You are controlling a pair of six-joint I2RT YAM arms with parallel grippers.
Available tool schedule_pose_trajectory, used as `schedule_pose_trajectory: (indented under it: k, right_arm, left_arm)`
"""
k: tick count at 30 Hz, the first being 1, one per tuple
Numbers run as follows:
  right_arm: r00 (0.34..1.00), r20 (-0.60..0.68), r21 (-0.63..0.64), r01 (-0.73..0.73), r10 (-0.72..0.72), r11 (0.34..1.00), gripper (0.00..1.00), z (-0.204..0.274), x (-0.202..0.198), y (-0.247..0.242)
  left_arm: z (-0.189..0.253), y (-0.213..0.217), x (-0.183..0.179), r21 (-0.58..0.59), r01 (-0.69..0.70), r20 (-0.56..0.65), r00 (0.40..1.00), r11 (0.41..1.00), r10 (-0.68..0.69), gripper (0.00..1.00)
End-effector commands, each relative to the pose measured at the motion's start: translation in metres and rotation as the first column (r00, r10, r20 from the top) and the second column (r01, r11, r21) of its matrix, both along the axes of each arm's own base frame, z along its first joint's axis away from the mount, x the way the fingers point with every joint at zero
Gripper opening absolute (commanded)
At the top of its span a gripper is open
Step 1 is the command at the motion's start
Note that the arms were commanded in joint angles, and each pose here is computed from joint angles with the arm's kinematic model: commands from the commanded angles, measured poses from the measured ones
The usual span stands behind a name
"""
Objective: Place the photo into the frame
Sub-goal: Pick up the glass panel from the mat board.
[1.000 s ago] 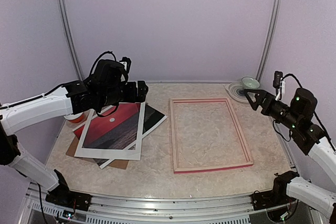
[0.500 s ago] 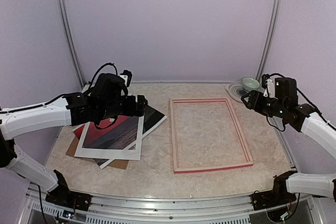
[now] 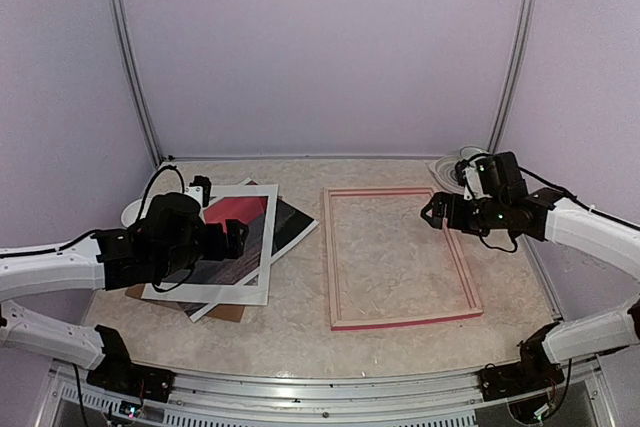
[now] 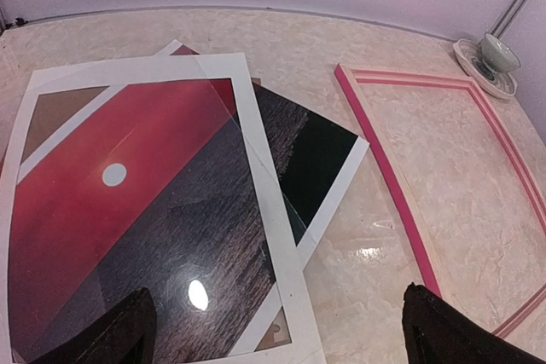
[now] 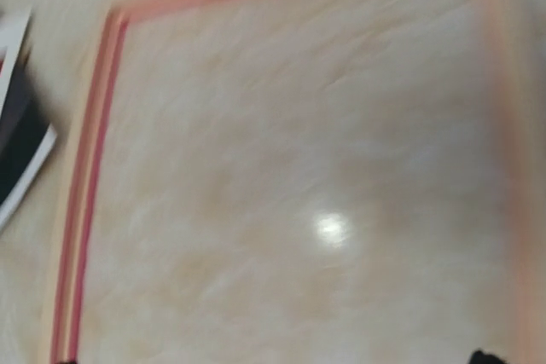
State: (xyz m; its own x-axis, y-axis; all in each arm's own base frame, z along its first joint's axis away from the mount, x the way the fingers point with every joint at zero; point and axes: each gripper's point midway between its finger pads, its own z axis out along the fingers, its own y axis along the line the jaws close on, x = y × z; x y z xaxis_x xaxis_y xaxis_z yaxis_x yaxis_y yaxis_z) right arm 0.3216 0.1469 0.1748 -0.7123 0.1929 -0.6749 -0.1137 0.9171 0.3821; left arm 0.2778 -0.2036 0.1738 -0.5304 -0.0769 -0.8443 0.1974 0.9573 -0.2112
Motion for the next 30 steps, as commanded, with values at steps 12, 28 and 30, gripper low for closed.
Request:
schedule_pose_trajectory:
  k: [12, 28, 30]
  right_arm:
    - [0.884, -0.064, 0.04, -0.461, 0.463, 0.886, 0.99, -0.008, -0.017, 0.225]
    - [0.72, -0.205, 0.189, -0.635, 0.663, 0.749, 0.97, -0.064, -0.041, 0.343]
    - [0.716, -0.204, 0.187, -0.641, 0.668, 0.744, 0.94, -0.068, -0.039, 0.346]
  left_arm:
    - [-0.022, 0.032, -0.011, -0.097, -0.19, -0.001, 0.982, 0.977, 0.191, 0.99]
    - [-0.031, 0.06, -0.041, -0.255, -0.2, -0.016, 0.979, 0.946, 0.203, 0.99]
    - [-0.033, 0.06, -0.041, -0.252, -0.202, -0.023, 0.979, 0.946, 0.203, 0.99]
